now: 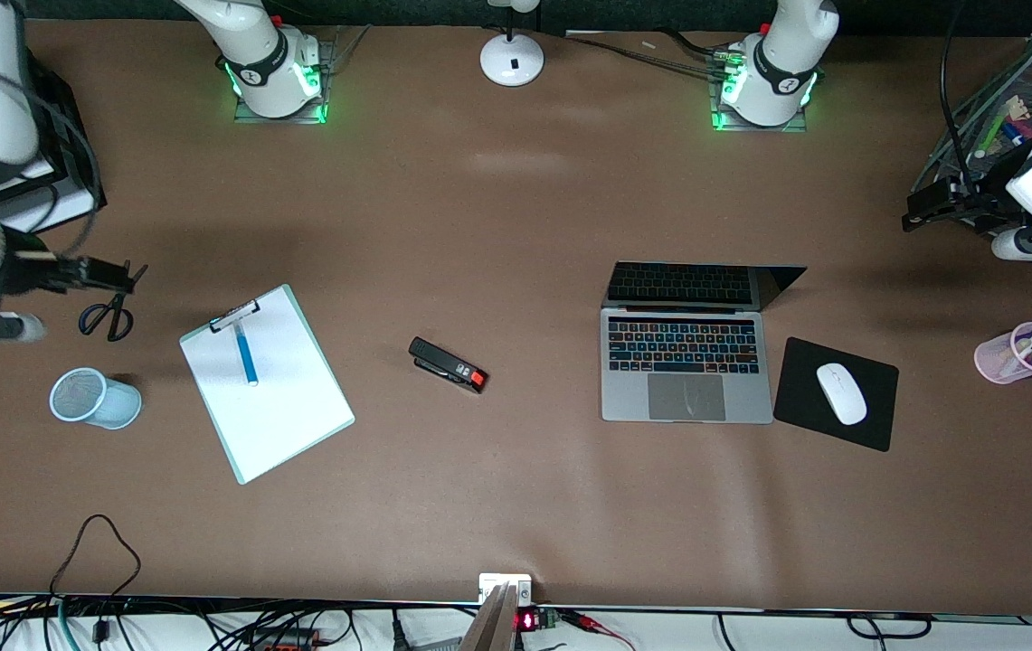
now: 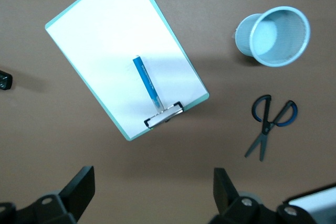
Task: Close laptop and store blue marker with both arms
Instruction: 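Reach the right gripper down to the blue marker on the clipboard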
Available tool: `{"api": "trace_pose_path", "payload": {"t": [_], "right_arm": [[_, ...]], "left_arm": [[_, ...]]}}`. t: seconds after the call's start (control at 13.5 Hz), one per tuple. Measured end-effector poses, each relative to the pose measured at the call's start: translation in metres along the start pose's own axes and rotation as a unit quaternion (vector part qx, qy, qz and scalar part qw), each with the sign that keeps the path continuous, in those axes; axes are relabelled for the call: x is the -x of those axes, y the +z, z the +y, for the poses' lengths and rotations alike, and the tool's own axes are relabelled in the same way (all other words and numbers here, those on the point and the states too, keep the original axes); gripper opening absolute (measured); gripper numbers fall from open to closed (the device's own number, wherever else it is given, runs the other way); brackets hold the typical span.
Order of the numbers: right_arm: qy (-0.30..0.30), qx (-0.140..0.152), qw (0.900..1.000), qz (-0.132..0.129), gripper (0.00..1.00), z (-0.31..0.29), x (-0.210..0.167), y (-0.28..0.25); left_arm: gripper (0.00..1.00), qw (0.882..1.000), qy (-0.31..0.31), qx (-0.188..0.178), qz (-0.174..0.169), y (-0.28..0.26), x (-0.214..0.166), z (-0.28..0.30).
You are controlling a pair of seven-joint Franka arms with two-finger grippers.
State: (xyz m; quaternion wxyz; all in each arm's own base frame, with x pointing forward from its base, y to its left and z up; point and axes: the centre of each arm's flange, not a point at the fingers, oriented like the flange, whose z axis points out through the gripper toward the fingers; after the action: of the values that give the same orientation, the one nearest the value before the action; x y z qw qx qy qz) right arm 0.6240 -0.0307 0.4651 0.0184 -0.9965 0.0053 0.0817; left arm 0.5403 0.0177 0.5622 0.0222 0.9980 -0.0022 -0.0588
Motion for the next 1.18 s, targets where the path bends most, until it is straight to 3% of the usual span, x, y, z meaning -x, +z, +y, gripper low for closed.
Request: {"api": "trace_pose_path", "payload": {"t": [0.3, 0.52, 0.59, 0.74, 1.04, 1.18], "right_arm": [[-0.003, 0.003, 1.0, 0.011, 1.0, -0.003, -0.018, 0.022], [-0.022, 0.006, 1.0, 0.002, 1.0, -0.014, -0.033, 0.053], [-0.036, 0.008, 0.999, 0.001, 1.0, -0.021, -0.039, 0.066], [-0.055, 0.011, 0.998, 0.0, 1.0, -0.031, -0.049, 0.088], [-0.09, 0.017, 0.996, 0.006, 1.0, -0.045, -0.066, 0.124], [-0.11, 0.02, 0.994, 0.007, 1.0, -0.055, -0.072, 0.143]], "left_arm": [[1.0, 1.0, 0.0, 0.0, 0.0, 0.0, 0.0, 0.0], [1.0, 1.0, 0.0, 0.0, -0.001, 0.001, -0.001, 0.0], [0.91, 1.0, 0.0, 0.0, -0.004, 0.004, -0.003, 0.0], [0.64, 1.0, 0.001, 0.0, -0.011, 0.009, -0.008, 0.0], [0.2, 1.0, 0.003, 0.0, -0.027, 0.006, -0.014, 0.002], [0.13, 0.999, 0.006, 0.003, -0.043, 0.008, -0.012, 0.006]]}}
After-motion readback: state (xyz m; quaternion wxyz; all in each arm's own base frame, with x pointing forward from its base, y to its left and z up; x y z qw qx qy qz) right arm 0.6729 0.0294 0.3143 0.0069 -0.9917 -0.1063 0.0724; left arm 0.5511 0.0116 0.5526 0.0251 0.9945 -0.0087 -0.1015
